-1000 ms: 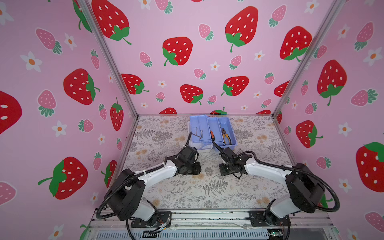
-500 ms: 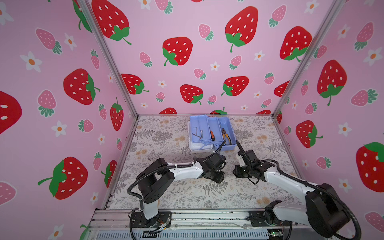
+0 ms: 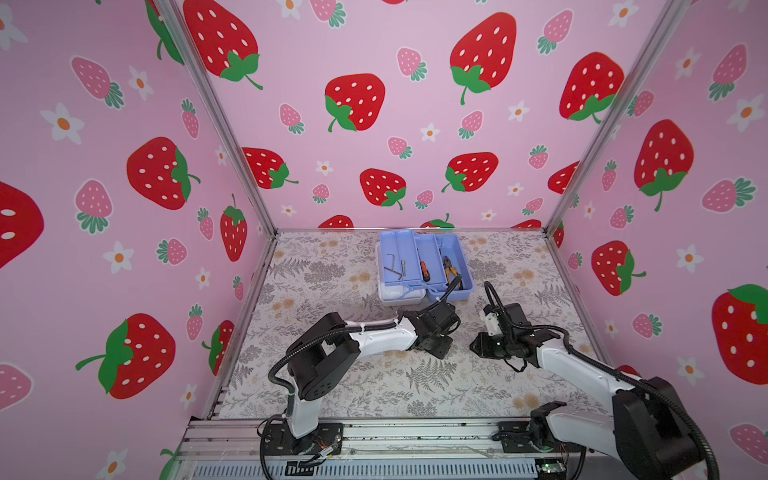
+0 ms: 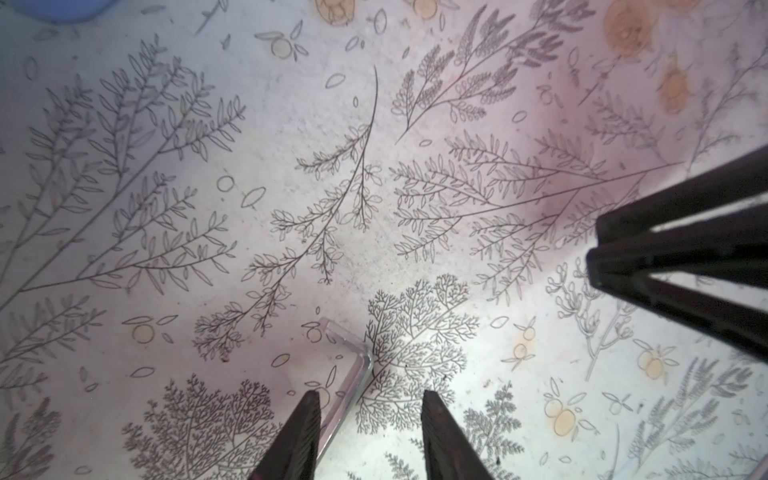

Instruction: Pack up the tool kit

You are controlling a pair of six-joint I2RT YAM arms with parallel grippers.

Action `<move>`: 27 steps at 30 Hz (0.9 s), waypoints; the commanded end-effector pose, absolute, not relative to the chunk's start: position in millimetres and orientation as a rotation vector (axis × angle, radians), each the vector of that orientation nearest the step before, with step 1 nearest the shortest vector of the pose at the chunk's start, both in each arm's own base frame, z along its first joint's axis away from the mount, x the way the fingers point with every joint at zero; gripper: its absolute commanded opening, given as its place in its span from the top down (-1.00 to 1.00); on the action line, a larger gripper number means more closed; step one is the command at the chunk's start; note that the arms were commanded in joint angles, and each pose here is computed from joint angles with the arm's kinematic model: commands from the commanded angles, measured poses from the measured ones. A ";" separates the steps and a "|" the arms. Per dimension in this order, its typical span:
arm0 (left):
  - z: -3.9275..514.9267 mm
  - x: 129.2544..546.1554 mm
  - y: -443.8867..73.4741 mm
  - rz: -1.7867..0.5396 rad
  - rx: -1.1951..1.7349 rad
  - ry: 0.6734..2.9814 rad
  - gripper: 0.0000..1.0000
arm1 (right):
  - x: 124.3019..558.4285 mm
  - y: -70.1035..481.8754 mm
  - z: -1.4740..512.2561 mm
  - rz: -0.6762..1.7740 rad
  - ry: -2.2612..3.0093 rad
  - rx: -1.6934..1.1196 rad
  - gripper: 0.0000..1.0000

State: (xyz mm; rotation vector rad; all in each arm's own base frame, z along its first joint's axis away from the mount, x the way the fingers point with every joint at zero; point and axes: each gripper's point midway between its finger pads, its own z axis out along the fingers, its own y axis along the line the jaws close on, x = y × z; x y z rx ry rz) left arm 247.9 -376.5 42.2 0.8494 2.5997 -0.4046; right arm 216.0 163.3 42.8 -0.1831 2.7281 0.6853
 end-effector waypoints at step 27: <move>11.1 223.5 -383.2 -0.438 0.851 2.737 0.86 | 216.9 162.0 39.1 0.740 2.720 -0.213 0.55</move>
